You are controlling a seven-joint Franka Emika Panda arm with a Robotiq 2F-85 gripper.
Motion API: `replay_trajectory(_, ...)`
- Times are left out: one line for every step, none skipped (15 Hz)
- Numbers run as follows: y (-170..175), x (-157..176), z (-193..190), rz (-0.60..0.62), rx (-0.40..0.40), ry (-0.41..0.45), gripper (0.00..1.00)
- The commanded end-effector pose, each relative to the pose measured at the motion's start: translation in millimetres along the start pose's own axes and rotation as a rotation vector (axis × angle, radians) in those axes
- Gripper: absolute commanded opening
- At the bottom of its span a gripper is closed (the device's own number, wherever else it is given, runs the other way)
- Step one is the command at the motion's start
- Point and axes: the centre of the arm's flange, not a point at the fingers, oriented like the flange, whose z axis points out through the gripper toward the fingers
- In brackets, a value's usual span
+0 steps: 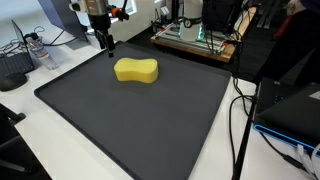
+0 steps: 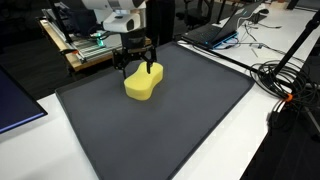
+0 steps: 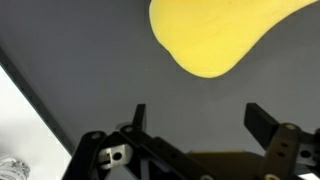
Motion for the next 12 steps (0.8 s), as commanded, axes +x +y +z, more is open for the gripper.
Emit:
replay_trajectory(17, 17, -29, 0.078, 0.124, -0.034, 1.00)
replay_trajectory(24, 17, -31, 0.087, 0.161, -0.037, 1.00)
replay_trajectory(31, 18, -31, 0.095, 0.187, -0.033, 1.00)
replay_trajectory(37, 19, -32, 0.106, 0.219, -0.031, 1.00)
replay_trajectory(44, 20, -33, 0.116, 0.245, -0.022, 1.00)
replay_trajectory(49, 22, -32, 0.134, 0.267, -0.022, 1.00)
replay_trajectory(56, 24, -32, 0.154, 0.292, -0.022, 1.00)
replay_trajectory(62, 25, -30, 0.175, 0.315, -0.022, 1.00)
replay_trajectory(67, 26, -28, 0.196, 0.336, -0.025, 1.00)
replay_trajectory(72, 26, -24, 0.228, 0.356, -0.033, 1.00)
replay_trajectory(77, 26, -20, 0.250, 0.371, -0.039, 1.00)
replay_trajectory(79, 24, -18, 0.295, 0.379, -0.058, 1.00)
